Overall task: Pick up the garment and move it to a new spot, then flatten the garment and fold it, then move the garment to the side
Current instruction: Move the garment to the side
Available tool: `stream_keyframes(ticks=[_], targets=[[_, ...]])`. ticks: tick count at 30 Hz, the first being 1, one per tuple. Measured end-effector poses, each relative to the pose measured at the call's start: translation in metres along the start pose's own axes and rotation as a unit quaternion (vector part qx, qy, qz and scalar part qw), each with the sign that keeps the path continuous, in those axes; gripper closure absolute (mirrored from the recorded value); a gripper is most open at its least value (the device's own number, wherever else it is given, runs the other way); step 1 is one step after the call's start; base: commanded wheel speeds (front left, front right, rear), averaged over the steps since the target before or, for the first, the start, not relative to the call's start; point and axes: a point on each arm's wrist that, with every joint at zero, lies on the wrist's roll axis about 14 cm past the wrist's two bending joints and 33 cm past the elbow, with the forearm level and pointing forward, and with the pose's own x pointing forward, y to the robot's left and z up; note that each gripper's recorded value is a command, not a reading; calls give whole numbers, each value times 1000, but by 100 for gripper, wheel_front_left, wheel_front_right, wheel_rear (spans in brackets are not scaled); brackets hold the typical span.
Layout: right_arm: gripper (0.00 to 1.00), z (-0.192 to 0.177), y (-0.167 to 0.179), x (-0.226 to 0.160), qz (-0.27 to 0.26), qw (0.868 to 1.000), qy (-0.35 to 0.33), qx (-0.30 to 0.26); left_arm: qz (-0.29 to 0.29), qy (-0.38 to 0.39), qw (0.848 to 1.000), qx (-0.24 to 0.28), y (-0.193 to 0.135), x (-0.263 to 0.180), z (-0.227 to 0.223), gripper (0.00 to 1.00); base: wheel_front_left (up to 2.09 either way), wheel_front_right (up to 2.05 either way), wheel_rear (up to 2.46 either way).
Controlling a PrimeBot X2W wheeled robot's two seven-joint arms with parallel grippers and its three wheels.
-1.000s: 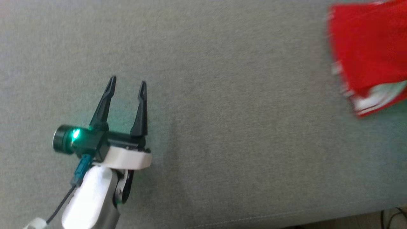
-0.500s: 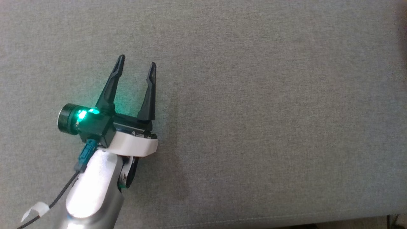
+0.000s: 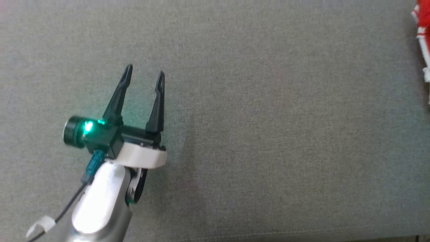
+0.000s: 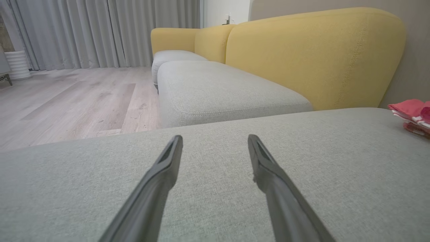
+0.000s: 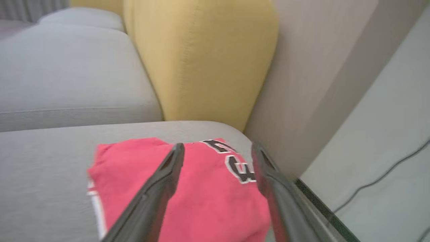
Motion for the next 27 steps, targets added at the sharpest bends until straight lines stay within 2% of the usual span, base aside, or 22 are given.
stream_keyframes(ticks=[8, 14, 18, 21, 27], targets=[[0, 7, 82, -71, 114, 992, -33, 52, 33, 5, 999, 8, 10, -36, 8, 0, 0, 0, 0], [0, 14, 133, -115, 209, 971, -47, 107, 75, -1, 997, 18, 27, -64, 20, 0, 0, 0, 0], [0, 16, 153, -135, 248, 956, -51, 151, 101, -2, 994, 26, 40, -85, 24, 0, 0, 0, 0], [0, 20, 172, -150, 282, 944, -54, 164, 126, -5, 992, 27, 52, -100, 28, 0, 0, 0, 0], [0, 27, 182, -170, 309, 935, -63, 164, 143, -8, 989, 30, 56, -122, 32, 0, 0, 0, 0]])
